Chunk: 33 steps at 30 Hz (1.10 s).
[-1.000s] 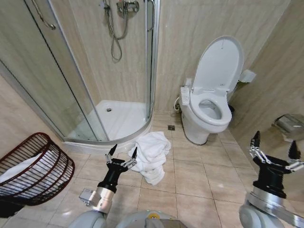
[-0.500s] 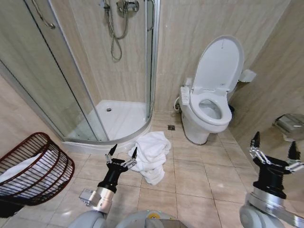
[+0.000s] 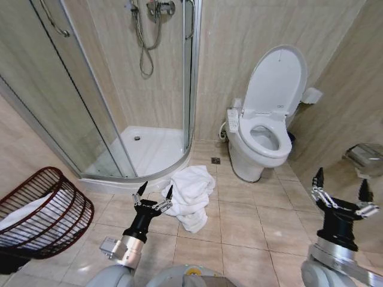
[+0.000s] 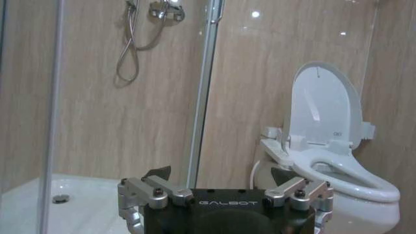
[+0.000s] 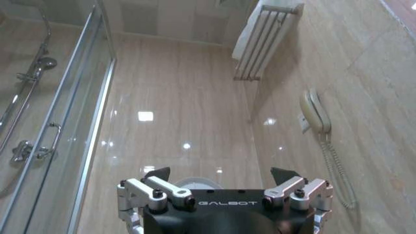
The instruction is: Discard the used towel into the hamper.
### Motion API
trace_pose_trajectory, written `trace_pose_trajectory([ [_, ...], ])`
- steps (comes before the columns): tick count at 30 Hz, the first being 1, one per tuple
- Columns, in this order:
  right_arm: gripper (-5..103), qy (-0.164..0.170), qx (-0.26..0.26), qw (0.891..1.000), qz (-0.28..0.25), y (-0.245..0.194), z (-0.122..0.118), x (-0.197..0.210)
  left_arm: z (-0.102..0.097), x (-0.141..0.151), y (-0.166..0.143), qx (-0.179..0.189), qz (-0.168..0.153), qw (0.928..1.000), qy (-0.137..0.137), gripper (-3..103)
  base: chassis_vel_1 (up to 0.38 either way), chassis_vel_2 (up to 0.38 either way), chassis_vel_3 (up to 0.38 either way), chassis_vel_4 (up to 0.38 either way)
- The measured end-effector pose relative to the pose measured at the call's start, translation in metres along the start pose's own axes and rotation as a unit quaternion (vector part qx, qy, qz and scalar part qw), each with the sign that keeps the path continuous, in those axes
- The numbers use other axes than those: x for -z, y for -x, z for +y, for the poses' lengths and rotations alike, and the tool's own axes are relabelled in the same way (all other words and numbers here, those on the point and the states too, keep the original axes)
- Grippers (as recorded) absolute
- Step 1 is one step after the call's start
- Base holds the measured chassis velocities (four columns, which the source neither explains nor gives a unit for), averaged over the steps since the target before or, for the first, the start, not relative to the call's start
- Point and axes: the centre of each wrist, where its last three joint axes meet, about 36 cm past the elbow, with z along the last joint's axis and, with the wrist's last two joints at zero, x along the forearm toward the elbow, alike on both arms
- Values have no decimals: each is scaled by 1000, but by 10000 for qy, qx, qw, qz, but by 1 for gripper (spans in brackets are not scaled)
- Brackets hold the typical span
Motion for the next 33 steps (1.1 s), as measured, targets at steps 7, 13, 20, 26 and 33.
trace_pose_trajectory([
  [7, 100, 7, -1, 10000, -10, 0, 0, 0, 0, 0, 0, 0, 0, 10000, 0, 100, -33, 32, 43, -31],
  [13, 100, 11, 0, 10000, -16, 0, 0, 0, 0, 0, 0, 0, 0, 10000, 0, 100, -61, 61, 66, -61],
  [20, 100, 14, -4, 10000, -14, 0, 0, -1, 0, 0, 0, 0, 0, 10000, 0, 100, -29, 38, 24, -32],
  [26, 100, 19, -8, 10000, -11, 0, 0, -2, 0, 0, 0, 0, 0, 10000, 0, 100, -24, 21, 27, -21],
  [33, 100, 125, -45, 9997, 219, -4, -3, -14, 0, 0, 0, 0, 0, 10000, 0, 100, -58, 58, 62, -57],
])
